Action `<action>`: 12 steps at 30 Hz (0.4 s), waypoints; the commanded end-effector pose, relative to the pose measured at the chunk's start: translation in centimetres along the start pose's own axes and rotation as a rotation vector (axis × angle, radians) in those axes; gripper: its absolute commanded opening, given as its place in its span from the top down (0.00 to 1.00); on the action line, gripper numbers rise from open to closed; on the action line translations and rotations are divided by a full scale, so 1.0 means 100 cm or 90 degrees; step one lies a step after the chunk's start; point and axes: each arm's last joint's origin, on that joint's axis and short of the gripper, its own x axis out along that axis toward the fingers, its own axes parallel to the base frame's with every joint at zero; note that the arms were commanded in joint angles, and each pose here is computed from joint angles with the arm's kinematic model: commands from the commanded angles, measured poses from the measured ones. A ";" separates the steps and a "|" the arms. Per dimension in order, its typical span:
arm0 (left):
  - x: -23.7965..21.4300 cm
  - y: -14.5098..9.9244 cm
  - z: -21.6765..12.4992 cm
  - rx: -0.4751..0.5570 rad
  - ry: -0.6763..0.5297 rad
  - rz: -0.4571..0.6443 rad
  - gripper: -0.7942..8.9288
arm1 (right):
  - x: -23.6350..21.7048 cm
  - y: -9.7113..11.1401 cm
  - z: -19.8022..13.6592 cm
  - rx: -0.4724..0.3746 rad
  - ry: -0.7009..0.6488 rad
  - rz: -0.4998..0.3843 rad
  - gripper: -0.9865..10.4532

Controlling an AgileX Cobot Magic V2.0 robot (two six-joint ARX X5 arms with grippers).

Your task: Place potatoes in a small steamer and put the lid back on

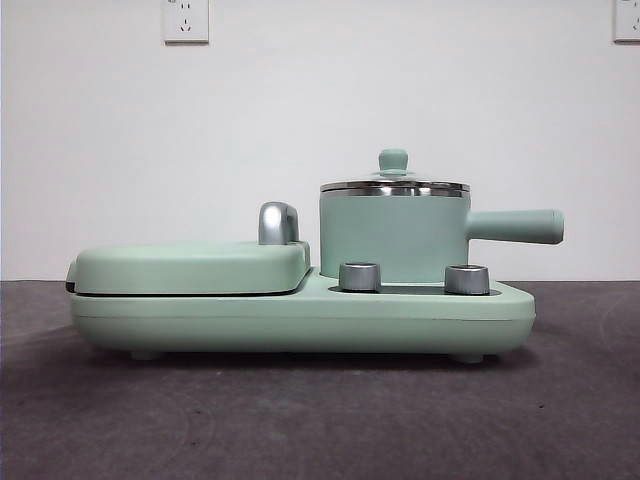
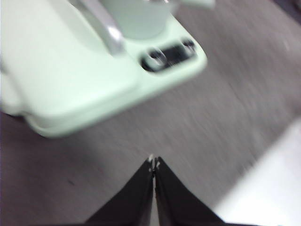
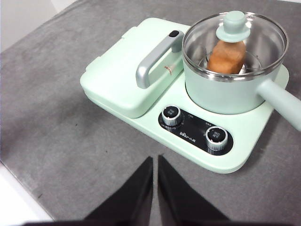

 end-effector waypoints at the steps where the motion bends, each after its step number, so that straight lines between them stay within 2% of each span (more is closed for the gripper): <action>1: -0.006 0.009 -0.005 0.059 -0.059 0.065 0.91 | 0.000 0.001 0.003 -0.006 -0.009 0.007 0.90; 6: 0.005 0.035 -0.040 0.168 -0.178 0.214 0.91 | 0.000 0.001 0.003 -0.006 -0.008 0.007 0.90; 10: 0.022 0.054 -0.076 0.093 -0.255 0.290 0.91 | 0.000 0.001 0.003 -0.006 -0.009 0.007 0.90; 12: 0.032 0.062 -0.092 0.058 -0.285 0.307 0.91 | 0.000 0.001 0.003 -0.006 -0.008 0.006 0.90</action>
